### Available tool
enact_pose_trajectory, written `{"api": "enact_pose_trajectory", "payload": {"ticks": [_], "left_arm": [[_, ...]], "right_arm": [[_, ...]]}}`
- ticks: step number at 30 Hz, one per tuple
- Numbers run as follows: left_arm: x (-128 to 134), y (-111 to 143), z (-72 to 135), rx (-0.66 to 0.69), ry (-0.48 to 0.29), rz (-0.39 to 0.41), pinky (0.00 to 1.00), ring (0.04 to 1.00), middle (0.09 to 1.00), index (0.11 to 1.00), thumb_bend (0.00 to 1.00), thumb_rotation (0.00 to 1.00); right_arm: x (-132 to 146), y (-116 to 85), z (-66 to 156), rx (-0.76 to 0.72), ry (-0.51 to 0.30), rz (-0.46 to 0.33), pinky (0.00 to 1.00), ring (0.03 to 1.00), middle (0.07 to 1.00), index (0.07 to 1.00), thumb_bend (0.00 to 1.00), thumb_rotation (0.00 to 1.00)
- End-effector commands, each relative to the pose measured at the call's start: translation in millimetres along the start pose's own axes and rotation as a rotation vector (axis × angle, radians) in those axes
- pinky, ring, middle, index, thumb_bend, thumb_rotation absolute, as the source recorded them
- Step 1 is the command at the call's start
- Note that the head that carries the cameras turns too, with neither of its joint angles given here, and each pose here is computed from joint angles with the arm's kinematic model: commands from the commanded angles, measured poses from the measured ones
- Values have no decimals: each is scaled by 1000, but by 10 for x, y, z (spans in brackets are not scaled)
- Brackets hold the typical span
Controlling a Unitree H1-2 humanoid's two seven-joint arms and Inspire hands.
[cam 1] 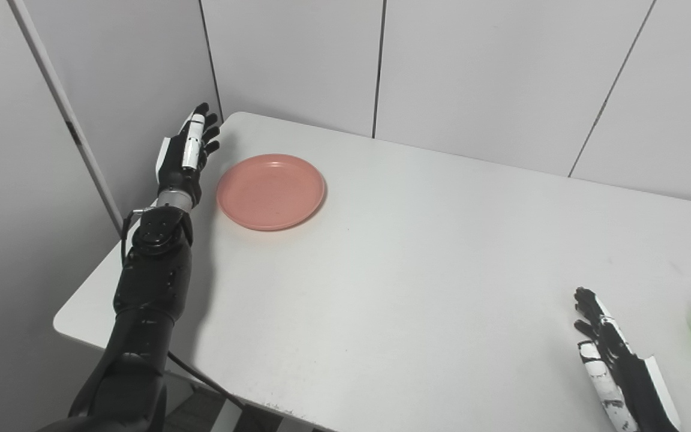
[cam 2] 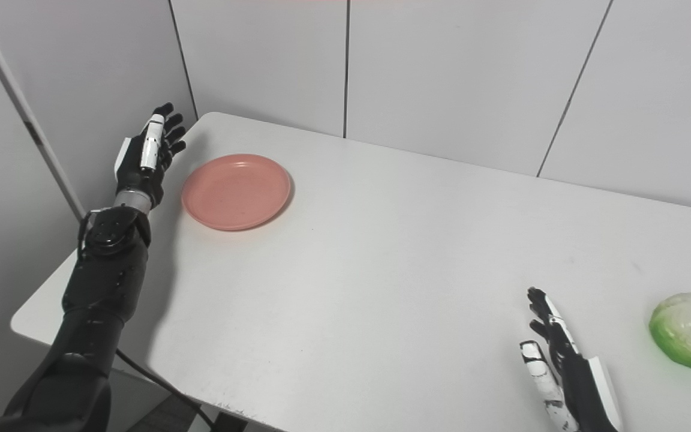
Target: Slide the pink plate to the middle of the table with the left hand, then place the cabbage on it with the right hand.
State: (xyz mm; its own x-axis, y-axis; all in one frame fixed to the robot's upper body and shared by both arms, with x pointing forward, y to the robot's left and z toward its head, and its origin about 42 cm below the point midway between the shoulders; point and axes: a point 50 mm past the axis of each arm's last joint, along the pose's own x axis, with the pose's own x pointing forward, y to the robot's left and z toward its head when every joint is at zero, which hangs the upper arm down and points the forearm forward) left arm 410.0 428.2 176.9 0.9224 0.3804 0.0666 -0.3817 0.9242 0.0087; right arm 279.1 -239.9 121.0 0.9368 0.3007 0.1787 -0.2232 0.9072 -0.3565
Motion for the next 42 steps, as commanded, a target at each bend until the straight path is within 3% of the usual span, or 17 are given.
{"api": "enact_pose_trajectory", "payload": {"ticks": [1, 26, 42], "left_arm": [[177, 65, 358, -3, -116, 14, 901, 918, 915, 894, 395, 1000], [282, 183, 59, 0, -28, 34, 902, 918, 921, 910, 372, 1000], [295, -79, -188, 7, 76, -75, 904, 921, 930, 914, 395, 1000]], "right_arm": [[-60, -7, -99, -2, 40, 1, 905, 939, 939, 924, 328, 1000], [-52, -3, -100, 1, 43, 1, 904, 940, 941, 929, 331, 1000], [-35, 38, -107, 5, 44, 0, 911, 941, 939, 928, 355, 1000]]}}
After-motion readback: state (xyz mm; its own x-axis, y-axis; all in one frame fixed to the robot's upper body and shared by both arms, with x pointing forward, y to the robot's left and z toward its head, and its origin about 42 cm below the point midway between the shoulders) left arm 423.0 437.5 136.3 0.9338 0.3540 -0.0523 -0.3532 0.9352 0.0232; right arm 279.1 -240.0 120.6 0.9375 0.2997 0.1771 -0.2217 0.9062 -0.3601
